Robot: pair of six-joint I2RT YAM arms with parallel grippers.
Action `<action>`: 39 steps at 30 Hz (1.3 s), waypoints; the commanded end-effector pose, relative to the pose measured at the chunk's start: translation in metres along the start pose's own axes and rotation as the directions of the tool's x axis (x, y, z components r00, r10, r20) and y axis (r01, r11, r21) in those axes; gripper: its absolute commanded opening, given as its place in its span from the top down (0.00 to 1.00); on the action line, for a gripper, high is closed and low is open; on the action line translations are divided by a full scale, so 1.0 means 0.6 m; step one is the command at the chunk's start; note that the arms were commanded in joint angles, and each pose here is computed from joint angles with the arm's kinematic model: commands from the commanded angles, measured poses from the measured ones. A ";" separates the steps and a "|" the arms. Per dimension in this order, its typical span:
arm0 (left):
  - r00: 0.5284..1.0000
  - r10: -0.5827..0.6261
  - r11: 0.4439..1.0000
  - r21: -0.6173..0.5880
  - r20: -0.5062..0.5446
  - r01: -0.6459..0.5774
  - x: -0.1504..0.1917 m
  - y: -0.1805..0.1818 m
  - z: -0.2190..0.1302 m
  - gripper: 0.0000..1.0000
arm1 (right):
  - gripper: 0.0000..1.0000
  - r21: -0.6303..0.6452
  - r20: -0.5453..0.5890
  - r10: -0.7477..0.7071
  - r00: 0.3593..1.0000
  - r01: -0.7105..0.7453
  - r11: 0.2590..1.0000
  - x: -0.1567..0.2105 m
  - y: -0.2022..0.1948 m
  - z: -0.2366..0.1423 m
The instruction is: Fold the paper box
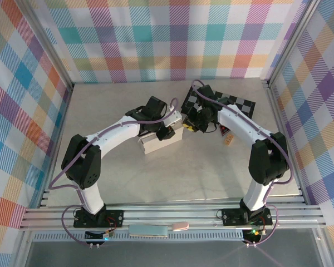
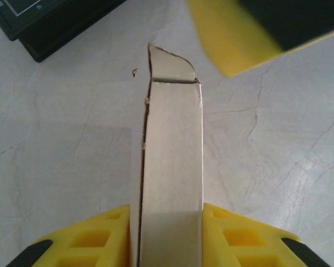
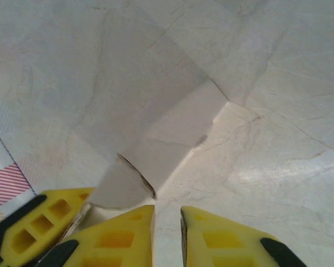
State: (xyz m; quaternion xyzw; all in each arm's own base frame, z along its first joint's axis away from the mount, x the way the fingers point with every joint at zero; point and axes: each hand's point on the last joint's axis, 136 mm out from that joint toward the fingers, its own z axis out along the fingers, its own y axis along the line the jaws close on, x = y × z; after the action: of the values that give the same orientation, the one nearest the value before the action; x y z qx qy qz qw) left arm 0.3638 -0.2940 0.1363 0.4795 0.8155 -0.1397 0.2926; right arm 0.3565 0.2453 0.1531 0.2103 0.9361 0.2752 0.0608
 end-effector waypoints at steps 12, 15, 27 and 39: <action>0.997 0.016 1.000 0.018 -0.077 -0.014 0.044 0.006 0.000 0.71 | 0.50 -0.122 0.009 0.146 0.989 -0.144 0.982 -0.011 0.046 -0.036; 0.997 0.014 1.000 0.018 -0.075 -0.012 0.046 0.008 -0.002 0.71 | 0.44 -0.198 -0.007 0.192 0.981 -0.190 0.962 -0.017 0.066 -0.026; 0.998 0.000 0.999 0.034 -0.064 0.002 0.044 0.010 -0.005 0.71 | 0.30 -0.190 -0.129 0.275 0.953 -0.296 0.936 0.003 0.072 0.021; 0.998 0.009 0.999 0.046 -0.055 -0.007 0.043 0.009 -0.005 0.71 | 0.29 0.041 -0.127 0.442 0.888 -0.440 0.897 0.020 0.024 0.053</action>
State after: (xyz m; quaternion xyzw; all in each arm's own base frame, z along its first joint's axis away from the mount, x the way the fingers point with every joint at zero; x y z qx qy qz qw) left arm 0.3685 -0.2847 0.1365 0.4904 0.8080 -0.1448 0.2927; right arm 0.3687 0.2782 0.1412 0.3691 0.8652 0.3377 -0.0344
